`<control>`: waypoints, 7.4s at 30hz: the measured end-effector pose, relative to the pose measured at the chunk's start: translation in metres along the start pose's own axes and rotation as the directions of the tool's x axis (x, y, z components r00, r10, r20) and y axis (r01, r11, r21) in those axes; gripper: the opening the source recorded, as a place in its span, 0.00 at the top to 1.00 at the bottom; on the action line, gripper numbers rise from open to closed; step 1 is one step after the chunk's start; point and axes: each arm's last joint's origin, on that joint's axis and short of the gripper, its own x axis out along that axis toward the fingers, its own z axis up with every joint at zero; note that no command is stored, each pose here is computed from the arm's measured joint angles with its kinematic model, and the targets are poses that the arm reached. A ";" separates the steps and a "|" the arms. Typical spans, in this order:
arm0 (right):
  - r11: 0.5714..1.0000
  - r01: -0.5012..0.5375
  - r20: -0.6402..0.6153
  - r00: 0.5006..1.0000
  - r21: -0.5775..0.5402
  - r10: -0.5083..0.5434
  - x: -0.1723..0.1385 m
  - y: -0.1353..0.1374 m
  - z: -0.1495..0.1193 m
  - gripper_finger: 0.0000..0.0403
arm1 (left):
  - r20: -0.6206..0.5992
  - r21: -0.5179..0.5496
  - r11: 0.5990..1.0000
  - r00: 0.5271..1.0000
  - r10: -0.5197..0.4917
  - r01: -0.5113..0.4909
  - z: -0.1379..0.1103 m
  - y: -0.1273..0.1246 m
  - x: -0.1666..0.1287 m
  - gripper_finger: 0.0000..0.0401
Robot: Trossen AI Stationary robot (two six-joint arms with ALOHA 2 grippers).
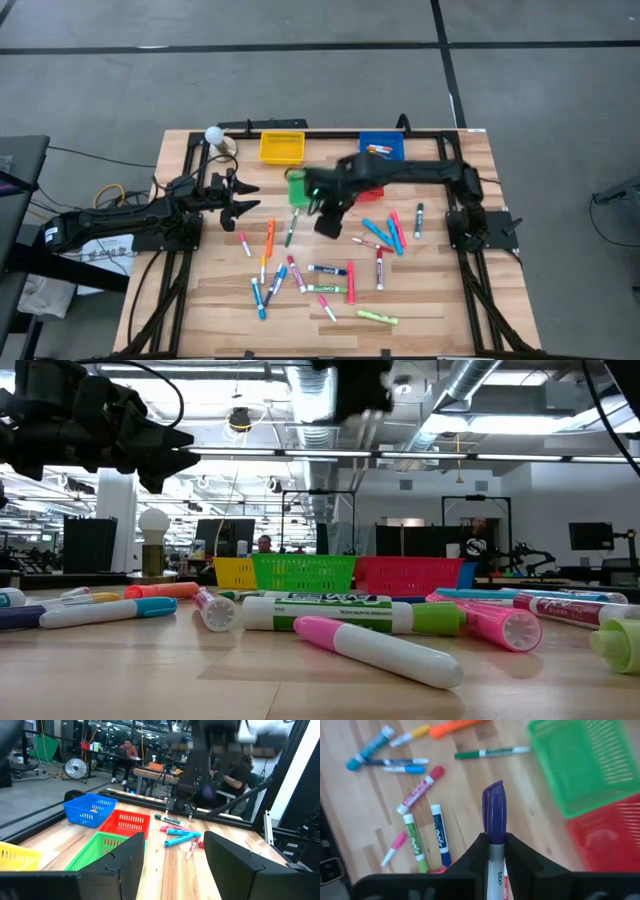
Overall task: Pick & Place Markers
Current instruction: Put the violet highlighter pen into the blue bin, then put the right small pink highlighter pen into the blue bin
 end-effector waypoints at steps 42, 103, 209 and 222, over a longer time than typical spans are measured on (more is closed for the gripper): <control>0.838 0.539 -0.086 0.842 0.080 -0.533 -0.121 -0.228 -0.053 0.91 | 0.011 0.003 1.000 1.000 -0.001 0.001 0.001 0.000 0.000 0.49; 0.901 0.404 -0.073 0.905 -0.157 -0.419 0.080 -0.299 -0.112 0.89 | 0.011 0.004 1.000 1.000 -0.001 0.001 0.001 0.000 0.000 0.49; 0.877 -0.331 0.156 0.943 0.348 0.293 0.038 0.125 -0.098 0.78 | 0.015 0.003 1.000 1.000 0.021 -0.021 0.001 0.001 0.000 0.49; 0.862 -0.381 -0.056 0.905 0.334 0.422 0.119 0.154 -0.099 0.78 | 0.021 0.004 1.000 1.000 0.020 -0.020 0.002 0.000 0.000 0.49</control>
